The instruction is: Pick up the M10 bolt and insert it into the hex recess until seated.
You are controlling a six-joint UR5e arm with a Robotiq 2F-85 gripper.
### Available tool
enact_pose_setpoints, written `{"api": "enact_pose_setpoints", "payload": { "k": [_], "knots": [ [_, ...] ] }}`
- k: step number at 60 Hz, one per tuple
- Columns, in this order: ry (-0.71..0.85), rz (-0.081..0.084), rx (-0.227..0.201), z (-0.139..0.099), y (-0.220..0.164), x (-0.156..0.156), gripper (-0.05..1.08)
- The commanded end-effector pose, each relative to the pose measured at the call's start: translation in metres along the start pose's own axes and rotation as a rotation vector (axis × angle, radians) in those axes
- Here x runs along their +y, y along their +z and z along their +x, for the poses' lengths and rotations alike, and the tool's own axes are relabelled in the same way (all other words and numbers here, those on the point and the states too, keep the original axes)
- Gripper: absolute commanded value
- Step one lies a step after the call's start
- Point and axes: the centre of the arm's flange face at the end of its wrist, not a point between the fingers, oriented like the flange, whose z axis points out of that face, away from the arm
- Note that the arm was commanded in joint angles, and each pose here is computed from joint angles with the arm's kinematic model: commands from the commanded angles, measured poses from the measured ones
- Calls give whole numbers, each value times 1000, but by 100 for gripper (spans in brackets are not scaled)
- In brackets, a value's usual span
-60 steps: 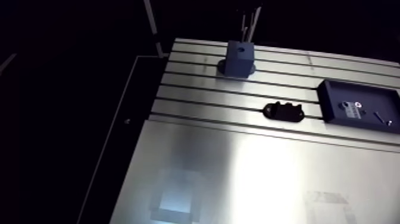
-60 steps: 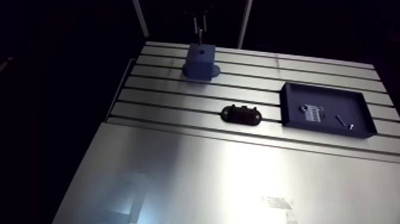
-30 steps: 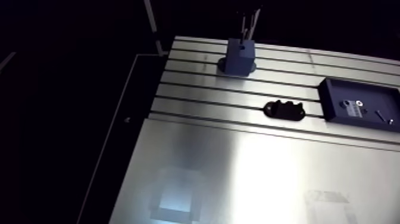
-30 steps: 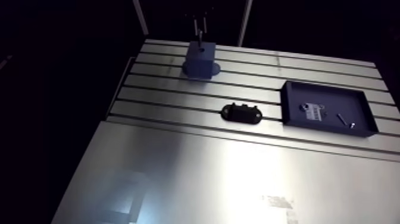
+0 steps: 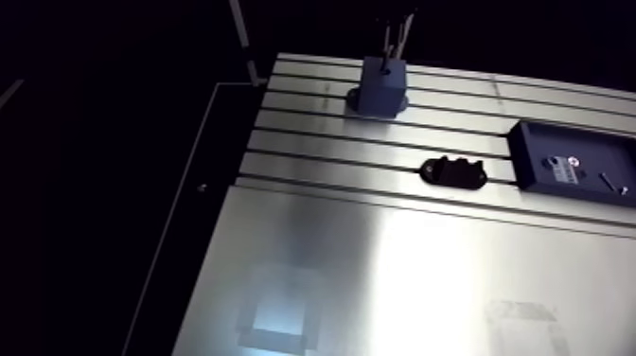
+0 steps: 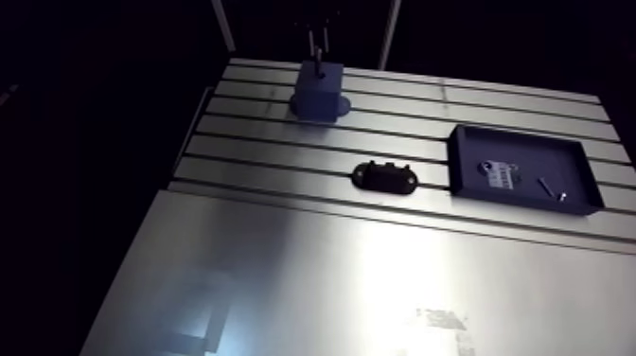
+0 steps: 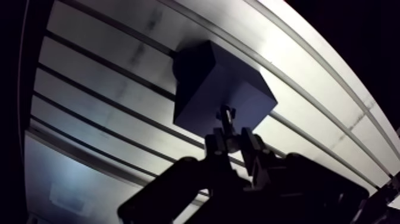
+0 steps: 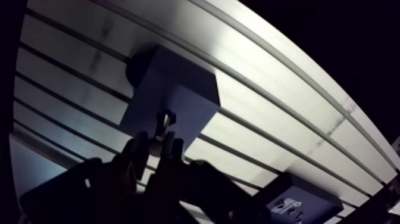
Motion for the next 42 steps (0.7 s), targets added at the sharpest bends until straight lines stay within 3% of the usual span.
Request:
{"api": "enact_pose_setpoints", "payload": {
  "k": [1, 42],
  "knots": [
    [0, 2, -5, 2, 4, 0, 77],
    [2, 5, -10, 2, 8, 1, 77]
  ]
}}
